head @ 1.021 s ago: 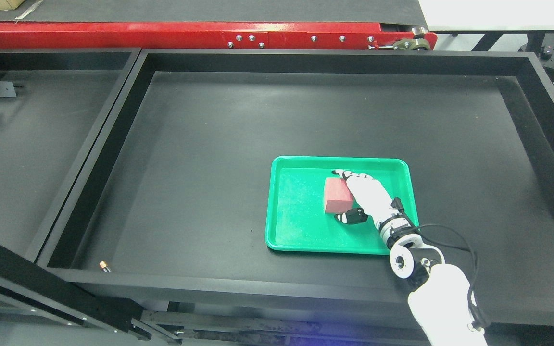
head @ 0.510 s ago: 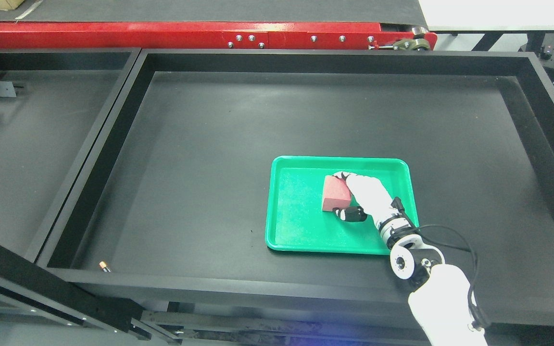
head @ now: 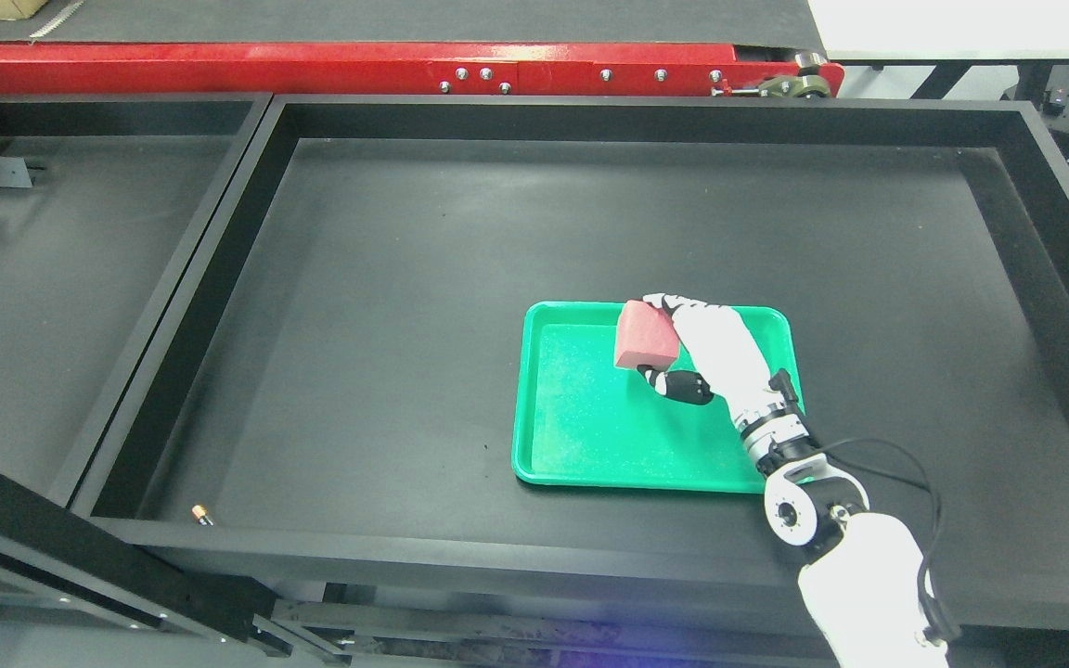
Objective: Pick pink block from left shelf to tray
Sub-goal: 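Lift the pink cube off the green tray with the right hand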
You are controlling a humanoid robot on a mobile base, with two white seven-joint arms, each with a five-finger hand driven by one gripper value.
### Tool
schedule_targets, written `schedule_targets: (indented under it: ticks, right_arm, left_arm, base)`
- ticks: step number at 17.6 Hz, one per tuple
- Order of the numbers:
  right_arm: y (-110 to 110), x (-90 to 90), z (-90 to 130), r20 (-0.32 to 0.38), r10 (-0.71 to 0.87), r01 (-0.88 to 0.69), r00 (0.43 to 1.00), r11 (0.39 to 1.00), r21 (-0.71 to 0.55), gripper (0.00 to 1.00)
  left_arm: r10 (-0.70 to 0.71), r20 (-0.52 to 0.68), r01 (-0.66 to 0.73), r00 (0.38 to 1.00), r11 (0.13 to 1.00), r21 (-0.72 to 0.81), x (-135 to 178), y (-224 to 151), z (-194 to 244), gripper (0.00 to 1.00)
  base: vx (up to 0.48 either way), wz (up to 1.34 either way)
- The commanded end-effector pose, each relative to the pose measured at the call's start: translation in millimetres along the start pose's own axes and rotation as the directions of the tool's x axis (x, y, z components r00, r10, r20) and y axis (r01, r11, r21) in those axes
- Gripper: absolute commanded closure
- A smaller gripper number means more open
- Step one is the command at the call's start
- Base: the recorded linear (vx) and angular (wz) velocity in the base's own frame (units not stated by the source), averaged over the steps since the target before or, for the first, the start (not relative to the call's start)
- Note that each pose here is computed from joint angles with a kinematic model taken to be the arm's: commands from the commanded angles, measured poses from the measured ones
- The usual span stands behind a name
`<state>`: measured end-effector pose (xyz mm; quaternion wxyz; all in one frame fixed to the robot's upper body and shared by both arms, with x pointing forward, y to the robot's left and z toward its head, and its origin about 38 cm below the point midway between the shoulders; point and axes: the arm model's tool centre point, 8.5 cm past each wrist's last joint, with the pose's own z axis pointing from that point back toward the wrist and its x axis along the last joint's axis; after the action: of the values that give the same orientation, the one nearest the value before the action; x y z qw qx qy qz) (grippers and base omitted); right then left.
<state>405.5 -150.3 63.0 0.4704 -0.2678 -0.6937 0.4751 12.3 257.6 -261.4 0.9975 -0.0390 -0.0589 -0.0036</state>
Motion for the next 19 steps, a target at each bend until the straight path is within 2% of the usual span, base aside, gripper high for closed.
schedule_targets:
  ticks: [1, 9, 19]
  right_arm:
    - [-71, -1.0, 32, 0.058, 0.024, 0.010, 0.998, 0.855, -0.519, 0.94]
    - [-79, 1.5, 51, 0.057, 0.013, 0.025, 0.998, 0.777, -0.629, 0.93]
    - [-70, 1.1, 60, 0.043, 0.002, 0.024, 0.999, 0.790, -0.613, 0.94]
  left_arm:
    - [-0.002, -0.003, 0.002, 1.000, 1.000, 0.015, -7, 10, 2, 0.00]
    - [-0.002, -0.003, 0.002, 1.000, 1.000, 0.015, -7, 10, 2, 0.00]
    - [-0.002, -0.003, 0.002, 1.000, 1.000, 0.015, -7, 10, 2, 0.00]
  base:
    - [0.000, 0.00]
    - [-0.041, 0.05]
    - [-0.117, 0.18]
